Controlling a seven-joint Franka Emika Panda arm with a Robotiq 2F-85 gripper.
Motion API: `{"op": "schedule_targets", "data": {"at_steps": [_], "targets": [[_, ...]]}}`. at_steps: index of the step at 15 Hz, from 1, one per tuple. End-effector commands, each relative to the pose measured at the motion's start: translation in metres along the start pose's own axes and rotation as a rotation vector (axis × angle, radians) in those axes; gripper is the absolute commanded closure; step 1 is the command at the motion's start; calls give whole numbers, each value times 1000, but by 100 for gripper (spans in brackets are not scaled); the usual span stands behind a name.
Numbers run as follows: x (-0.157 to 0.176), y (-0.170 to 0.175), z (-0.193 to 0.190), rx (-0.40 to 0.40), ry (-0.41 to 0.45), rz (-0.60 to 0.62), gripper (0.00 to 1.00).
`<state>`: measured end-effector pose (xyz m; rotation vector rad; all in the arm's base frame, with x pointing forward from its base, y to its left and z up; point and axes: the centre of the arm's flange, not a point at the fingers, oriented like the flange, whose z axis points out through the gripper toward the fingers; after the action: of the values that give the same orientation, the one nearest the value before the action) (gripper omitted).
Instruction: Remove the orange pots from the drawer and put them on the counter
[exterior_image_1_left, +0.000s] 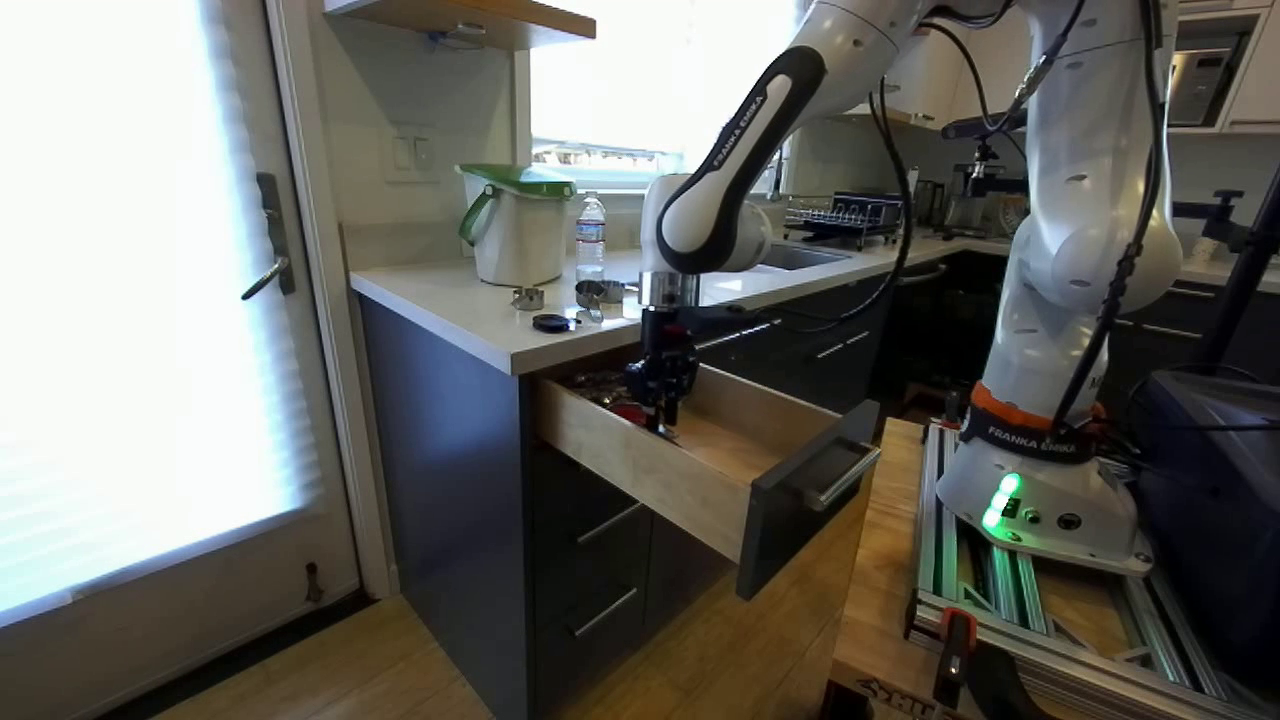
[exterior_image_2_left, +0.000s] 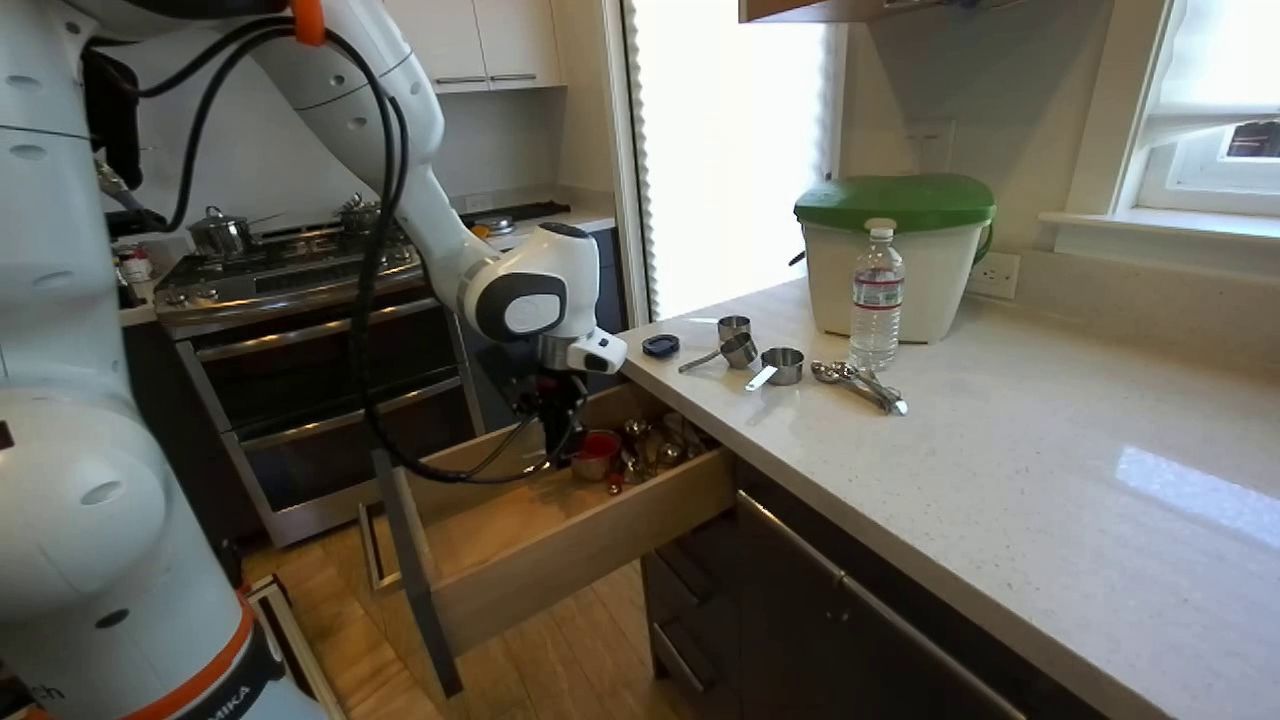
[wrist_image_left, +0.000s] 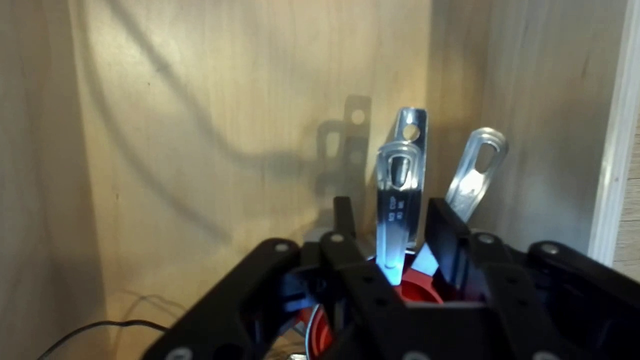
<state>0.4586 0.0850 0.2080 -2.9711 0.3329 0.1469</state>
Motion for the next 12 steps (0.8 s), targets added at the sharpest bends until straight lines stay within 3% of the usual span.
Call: {"op": "schedule_targets", "data": {"at_steps": [1, 9, 12], "targets": [[4, 3, 6, 9, 9, 0, 77], [4, 4, 8, 4, 5, 2, 74], [3, 4, 8, 3, 5, 2, 81]]}}
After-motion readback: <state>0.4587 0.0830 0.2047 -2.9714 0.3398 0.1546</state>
